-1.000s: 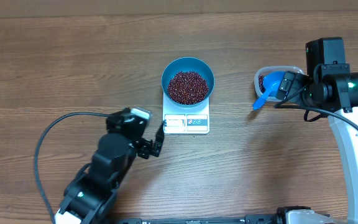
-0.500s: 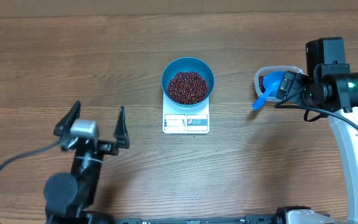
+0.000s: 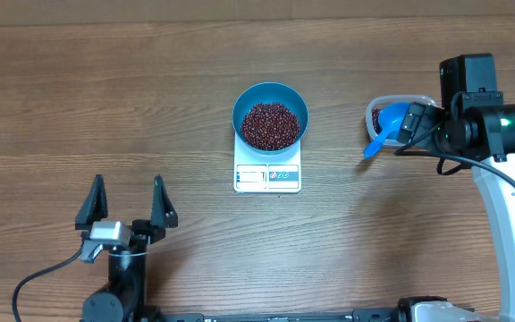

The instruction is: Scoop item into bowl and weigh 150g on scale

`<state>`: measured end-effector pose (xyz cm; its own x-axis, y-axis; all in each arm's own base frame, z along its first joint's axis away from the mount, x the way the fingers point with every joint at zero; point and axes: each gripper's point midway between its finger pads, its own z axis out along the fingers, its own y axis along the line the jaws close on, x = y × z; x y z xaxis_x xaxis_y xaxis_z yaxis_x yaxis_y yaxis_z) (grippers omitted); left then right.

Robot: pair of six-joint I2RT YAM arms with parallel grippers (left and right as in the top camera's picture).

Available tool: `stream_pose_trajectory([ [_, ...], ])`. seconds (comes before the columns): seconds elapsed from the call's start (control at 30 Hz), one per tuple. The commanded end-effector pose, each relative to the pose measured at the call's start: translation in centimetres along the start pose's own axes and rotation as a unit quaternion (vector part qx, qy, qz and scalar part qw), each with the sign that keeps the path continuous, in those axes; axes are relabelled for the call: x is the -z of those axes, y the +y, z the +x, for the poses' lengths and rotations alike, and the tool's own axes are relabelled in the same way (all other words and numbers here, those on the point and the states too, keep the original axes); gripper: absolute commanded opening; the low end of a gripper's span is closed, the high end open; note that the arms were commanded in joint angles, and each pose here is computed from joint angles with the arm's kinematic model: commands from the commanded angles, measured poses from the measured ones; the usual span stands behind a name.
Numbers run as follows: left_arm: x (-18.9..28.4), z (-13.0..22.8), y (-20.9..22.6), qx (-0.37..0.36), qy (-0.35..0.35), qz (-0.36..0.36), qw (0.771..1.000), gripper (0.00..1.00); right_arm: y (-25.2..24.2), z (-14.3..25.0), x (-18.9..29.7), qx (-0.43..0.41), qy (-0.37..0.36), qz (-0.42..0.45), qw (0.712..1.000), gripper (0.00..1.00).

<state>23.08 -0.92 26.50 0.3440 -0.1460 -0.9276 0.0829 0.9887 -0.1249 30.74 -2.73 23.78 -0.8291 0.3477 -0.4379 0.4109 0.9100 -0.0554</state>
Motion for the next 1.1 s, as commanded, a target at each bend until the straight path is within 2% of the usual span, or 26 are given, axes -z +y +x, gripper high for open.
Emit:
stream_pose_trajectory([
  [0.0,0.2,2.1,0.3,0.019,0.035,-0.005,0.999,1.00,-0.1,-0.7,1.0,-0.008,-0.020,-0.007,1.000,1.00],
  [0.1,0.5,4.8,0.7,0.020,0.092,-0.014,0.995,1.00,-0.1,-0.7,1.0,-0.008,-0.020,-0.007,1.000,1.00],
  [0.47,2.4,10.5,1.5,0.039,0.211,-0.036,0.976,1.00,-0.1,-0.7,1.0,-0.008,-0.020,-0.007,1.000,1.00],
  [1.07,2.4,10.7,1.4,0.036,0.214,-0.032,0.976,1.00,-0.1,-0.7,1.0,-0.008,-0.020,-0.007,1.000,1.00],
])
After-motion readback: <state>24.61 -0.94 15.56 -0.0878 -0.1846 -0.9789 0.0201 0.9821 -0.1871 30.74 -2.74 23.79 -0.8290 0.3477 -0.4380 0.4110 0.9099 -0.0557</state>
